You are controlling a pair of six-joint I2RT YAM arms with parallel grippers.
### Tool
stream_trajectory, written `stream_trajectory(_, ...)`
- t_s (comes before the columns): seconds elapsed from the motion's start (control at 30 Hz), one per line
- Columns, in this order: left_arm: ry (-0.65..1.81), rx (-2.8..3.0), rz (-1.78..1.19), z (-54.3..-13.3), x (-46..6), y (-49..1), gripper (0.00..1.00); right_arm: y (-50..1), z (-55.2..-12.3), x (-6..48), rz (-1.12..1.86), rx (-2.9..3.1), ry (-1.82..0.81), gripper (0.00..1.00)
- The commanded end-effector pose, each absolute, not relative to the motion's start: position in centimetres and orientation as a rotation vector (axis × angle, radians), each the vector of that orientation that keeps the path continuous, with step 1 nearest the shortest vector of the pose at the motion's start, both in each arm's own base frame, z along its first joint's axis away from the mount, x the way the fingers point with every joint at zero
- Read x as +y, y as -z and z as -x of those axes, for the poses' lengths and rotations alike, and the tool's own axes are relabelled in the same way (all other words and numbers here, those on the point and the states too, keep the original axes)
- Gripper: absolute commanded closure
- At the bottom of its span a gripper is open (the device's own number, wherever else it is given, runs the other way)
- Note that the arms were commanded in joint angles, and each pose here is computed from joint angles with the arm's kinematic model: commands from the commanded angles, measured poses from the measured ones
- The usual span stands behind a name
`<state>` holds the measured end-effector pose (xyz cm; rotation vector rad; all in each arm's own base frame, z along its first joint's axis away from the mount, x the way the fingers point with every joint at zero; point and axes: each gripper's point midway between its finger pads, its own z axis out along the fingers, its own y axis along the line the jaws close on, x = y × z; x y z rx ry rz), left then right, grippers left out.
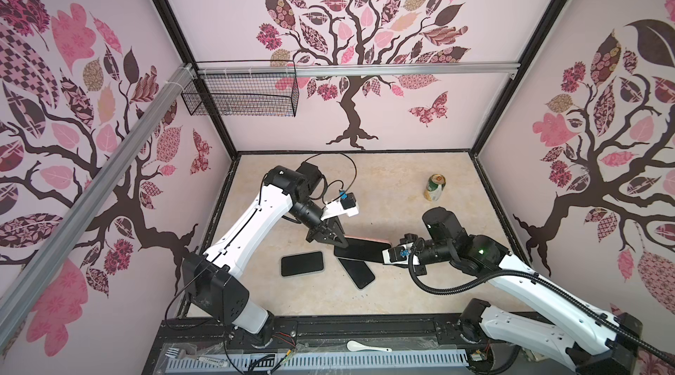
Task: Take the phone out of the phone case
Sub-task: Remove the phone case from the phone.
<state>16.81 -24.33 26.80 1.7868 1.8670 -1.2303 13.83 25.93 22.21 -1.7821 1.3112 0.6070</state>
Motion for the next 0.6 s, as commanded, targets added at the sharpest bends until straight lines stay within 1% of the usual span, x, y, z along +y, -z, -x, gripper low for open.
stream_trajectory(0.0,1.318,1.760,-1.775,-16.5,-26.4,-27.8,1.00,-31.7,-13.9,29.0,1.656,0.908,-0.577,1.00)
stream_trajectory(0.23,1.396,1.706,-1.846,-14.4,-26.7,-28.4,1.00,-33.6,-15.6,28.6,1.563,0.879,-0.436,1.00)
stream_trajectory(0.4,1.410,1.667,-1.852,-13.7,-26.5,-29.2,1.00,-34.7,-17.6,28.1,1.501,0.865,-0.279,1.00)
stream_trajectory(0.57,1.407,1.672,-1.862,-13.5,-26.6,-28.9,1.00,-36.1,-17.9,27.9,1.474,0.821,-0.219,1.00)
